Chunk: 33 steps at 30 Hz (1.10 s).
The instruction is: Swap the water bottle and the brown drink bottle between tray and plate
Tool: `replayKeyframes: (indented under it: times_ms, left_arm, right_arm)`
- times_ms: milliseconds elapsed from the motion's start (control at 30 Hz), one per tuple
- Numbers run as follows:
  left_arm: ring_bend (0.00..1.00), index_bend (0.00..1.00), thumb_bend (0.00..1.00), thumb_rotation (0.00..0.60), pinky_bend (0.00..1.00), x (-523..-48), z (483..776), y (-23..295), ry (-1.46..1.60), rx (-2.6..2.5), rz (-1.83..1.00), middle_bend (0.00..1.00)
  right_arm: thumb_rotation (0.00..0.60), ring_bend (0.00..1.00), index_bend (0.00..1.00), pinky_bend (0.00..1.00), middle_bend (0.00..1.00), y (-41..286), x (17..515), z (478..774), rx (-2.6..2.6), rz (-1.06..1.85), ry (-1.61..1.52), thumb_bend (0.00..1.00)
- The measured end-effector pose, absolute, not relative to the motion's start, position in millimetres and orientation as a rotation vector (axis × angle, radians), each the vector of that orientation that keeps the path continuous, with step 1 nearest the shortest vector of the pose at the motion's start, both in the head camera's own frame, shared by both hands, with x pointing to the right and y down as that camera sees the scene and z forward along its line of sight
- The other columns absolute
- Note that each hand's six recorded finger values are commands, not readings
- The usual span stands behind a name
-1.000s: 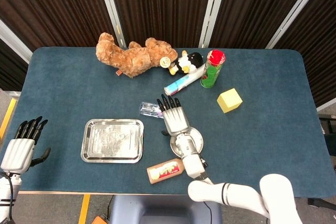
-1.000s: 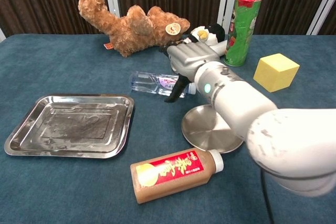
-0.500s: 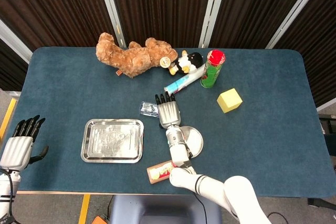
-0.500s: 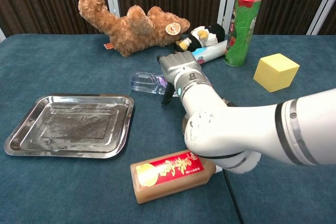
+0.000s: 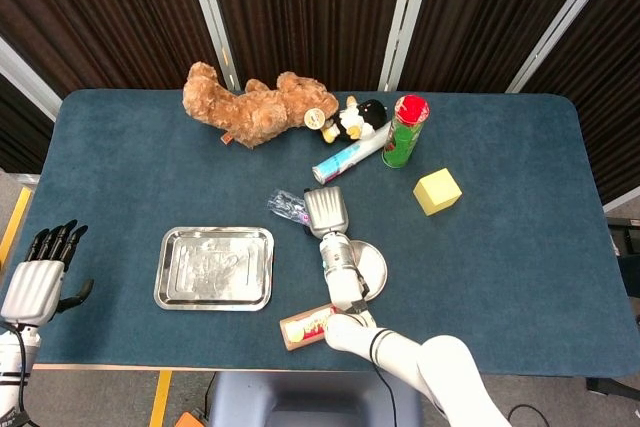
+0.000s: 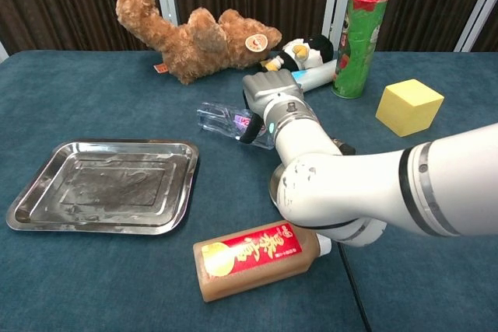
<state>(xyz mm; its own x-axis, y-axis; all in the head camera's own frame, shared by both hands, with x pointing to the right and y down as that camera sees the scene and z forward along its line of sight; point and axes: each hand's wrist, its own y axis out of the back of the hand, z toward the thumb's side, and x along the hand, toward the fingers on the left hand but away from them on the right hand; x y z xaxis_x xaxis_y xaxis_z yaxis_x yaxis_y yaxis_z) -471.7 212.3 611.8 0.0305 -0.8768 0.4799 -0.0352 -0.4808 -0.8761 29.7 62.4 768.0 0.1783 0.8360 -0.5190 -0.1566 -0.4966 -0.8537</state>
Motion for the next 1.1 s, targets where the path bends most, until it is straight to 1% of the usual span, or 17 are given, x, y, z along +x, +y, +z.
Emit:
replayKeyframes:
  times_ms: [100, 400, 600, 700, 833, 967, 1100]
  left_arm:
    - [0.00, 0.00, 0.37, 0.600, 0.05, -471.7, 611.1, 212.2, 0.946, -1.614, -1.529, 0.00]
    - [0.00, 0.00, 0.37, 0.600, 0.05, -468.2, 608.3, 213.1, 0.940, -1.615, -1.509, 0.00]
    - [0.00, 0.00, 0.37, 0.600, 0.05, -460.5, 609.4, 217.2, 0.911, -1.616, -1.498, 0.00]
    - [0.00, 0.00, 0.37, 0.600, 0.05, -454.8, 610.2, 219.3, 0.894, -1.617, -1.488, 0.00]
    - [0.00, 0.00, 0.37, 0.600, 0.05, -447.7, 609.7, 222.1, 0.880, -1.619, -1.469, 0.00]
    - [0.00, 0.00, 0.37, 0.600, 0.05, -443.9, 611.5, 224.0, 0.867, -1.628, -1.464, 0.00]
    - [0.00, 0.00, 0.37, 0.600, 0.05, -441.0, 612.2, 224.6, 0.859, -1.639, -1.456, 0.00]
  right_arm:
    - [0.600, 0.79, 0.89, 0.93, 0.81, 59.7, 30.6, 762.8, -1.590, 1.434, -0.690, 0.37]
    - [0.600, 0.81, 0.91, 0.94, 0.83, 56.4, 43.7, 743.1, -1.606, 1.345, -0.760, 0.38]
    - [0.600, 0.81, 0.91, 0.94, 0.83, 72.6, 64.3, 713.0, -1.708, 1.226, -0.753, 0.38]
    - [0.600, 0.81, 0.91, 0.94, 0.83, 86.0, 89.1, 693.4, -1.746, 1.182, -0.711, 0.38]
    - [0.600, 0.81, 0.91, 0.94, 0.83, 109.9, 149.2, 674.3, -1.730, 1.190, -0.610, 0.38]
    - [0.600, 0.81, 0.91, 0.94, 0.83, 139.9, 198.4, 672.5, -1.720, 1.237, -0.524, 0.38]
    - [0.600, 0.81, 0.91, 0.94, 0.83, 151.3, 212.4, 677.8, -1.756, 1.257, -0.519, 0.38]
